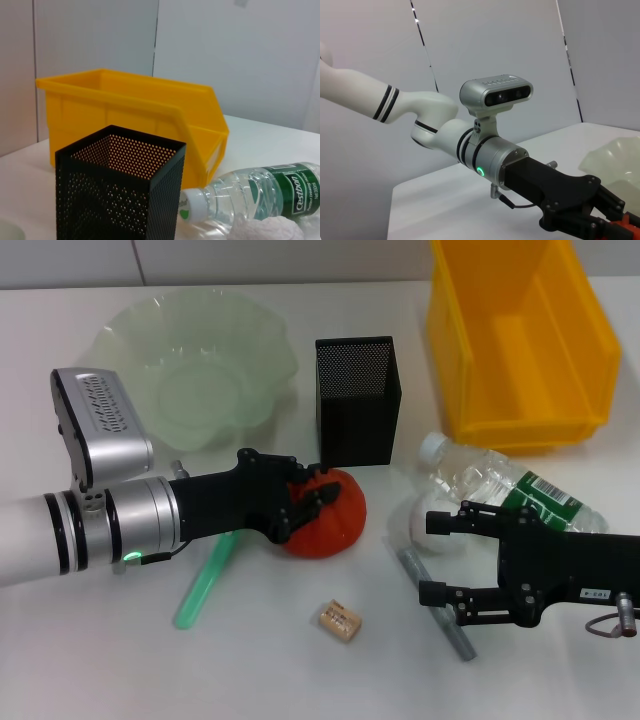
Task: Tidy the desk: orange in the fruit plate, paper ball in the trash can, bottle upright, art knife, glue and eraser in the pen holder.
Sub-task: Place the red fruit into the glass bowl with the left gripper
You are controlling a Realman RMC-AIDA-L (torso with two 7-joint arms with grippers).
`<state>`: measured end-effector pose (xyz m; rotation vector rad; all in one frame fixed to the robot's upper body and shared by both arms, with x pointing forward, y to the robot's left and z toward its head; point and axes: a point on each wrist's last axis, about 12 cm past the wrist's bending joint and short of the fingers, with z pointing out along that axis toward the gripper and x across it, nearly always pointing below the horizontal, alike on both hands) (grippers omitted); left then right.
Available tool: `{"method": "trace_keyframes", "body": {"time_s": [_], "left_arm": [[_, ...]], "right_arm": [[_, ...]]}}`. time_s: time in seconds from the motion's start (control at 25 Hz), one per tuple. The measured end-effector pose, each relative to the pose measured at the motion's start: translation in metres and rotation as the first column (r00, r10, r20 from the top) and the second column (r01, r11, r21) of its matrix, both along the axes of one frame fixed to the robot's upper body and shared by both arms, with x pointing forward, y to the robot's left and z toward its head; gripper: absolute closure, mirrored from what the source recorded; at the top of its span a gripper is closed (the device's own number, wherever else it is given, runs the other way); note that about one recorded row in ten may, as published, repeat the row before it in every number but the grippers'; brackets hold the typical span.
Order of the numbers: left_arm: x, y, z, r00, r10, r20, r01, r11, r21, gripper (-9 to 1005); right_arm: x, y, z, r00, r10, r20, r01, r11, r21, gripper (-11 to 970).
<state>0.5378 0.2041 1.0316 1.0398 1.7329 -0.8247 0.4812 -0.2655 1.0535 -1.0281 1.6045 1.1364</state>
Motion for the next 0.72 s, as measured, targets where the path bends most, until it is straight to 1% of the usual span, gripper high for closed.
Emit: {"method": "trace_keyframes", "body": {"time_s": [0.28, 0.48, 0.72], "left_arm": [[-0.0001, 0.0011, -0.0003, 1.0, 0.016, -0.011, -0.016, 1.0, -0.009, 764], [-0.0008, 0.0, 0.0018, 1.0, 0.011, -0.028, -0.012, 0.999, -0.029, 793], [-0.0042, -0.0038, 0.0067, 0.999, -0.031, -0.023, 0.03, 0.998, -0.054, 819]], "right_arm": [[0.0001, 0.0, -0.0001, 1.0, -0.001, 0.0, 0.001, 1.0, -0.001, 131], [-0.0005, -0.0004, -0.0005, 1.0, -0.002, -0.001, 0.002, 1.0, -0.001, 131], [-0.0019, -0.0005, -0.0014, 1.0, -0.005, -0.005, 0.005, 1.0, 0.0, 130]]}}
